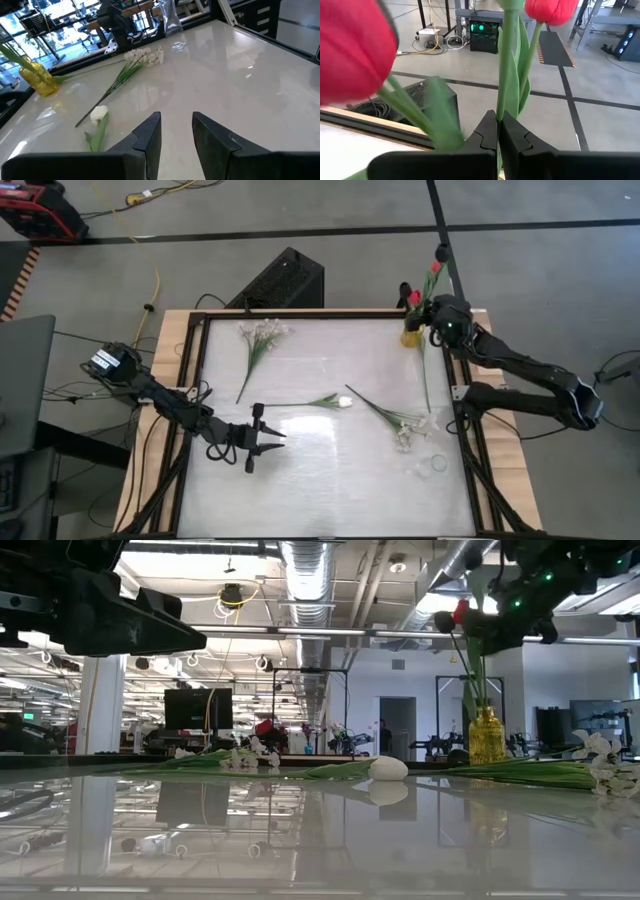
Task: Sort flowers into vase by color
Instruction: Put the black flower into the yellow flower vase
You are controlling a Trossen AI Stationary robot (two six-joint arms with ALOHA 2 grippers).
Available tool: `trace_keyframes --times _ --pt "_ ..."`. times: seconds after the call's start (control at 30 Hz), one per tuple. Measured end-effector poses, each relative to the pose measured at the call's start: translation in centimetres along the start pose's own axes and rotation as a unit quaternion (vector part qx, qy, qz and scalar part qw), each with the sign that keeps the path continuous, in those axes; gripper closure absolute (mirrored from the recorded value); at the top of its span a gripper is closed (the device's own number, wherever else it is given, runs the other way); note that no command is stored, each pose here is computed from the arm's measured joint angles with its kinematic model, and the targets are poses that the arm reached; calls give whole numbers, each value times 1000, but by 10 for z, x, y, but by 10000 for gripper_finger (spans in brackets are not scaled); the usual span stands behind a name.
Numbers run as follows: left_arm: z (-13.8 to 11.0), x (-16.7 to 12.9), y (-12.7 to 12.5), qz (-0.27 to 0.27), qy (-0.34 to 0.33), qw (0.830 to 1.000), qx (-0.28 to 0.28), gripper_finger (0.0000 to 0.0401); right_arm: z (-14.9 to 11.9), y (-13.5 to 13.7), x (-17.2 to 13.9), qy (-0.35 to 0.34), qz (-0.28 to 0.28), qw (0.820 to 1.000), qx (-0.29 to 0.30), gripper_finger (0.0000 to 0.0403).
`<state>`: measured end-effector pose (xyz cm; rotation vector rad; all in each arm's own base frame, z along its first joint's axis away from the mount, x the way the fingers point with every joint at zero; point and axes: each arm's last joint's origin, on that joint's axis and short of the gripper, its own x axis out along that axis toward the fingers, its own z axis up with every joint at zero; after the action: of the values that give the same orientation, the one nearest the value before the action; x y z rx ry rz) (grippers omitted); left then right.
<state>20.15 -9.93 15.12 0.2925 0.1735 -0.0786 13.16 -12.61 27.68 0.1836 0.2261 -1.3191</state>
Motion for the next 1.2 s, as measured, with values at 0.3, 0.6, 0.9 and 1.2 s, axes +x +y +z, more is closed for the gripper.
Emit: trace_keyframes --times 0.3,0.6,0.9,1.2 --pt "0 0 0 0 0 1000 0 301 -1 0 1 4 -3 1000 -7 376" --pt "0 0 0 -1 0 1000 -5 301 -12 6 19 41 -21 999 -26 356" --pt "0 0 0 -1 -1 1000 -10 301 -20 1 20 74 -36 996 -15 295" --pt "0 0 0 -1 -1 1000 -6 301 -22 -14 -3 110 -36 993 -13 198"
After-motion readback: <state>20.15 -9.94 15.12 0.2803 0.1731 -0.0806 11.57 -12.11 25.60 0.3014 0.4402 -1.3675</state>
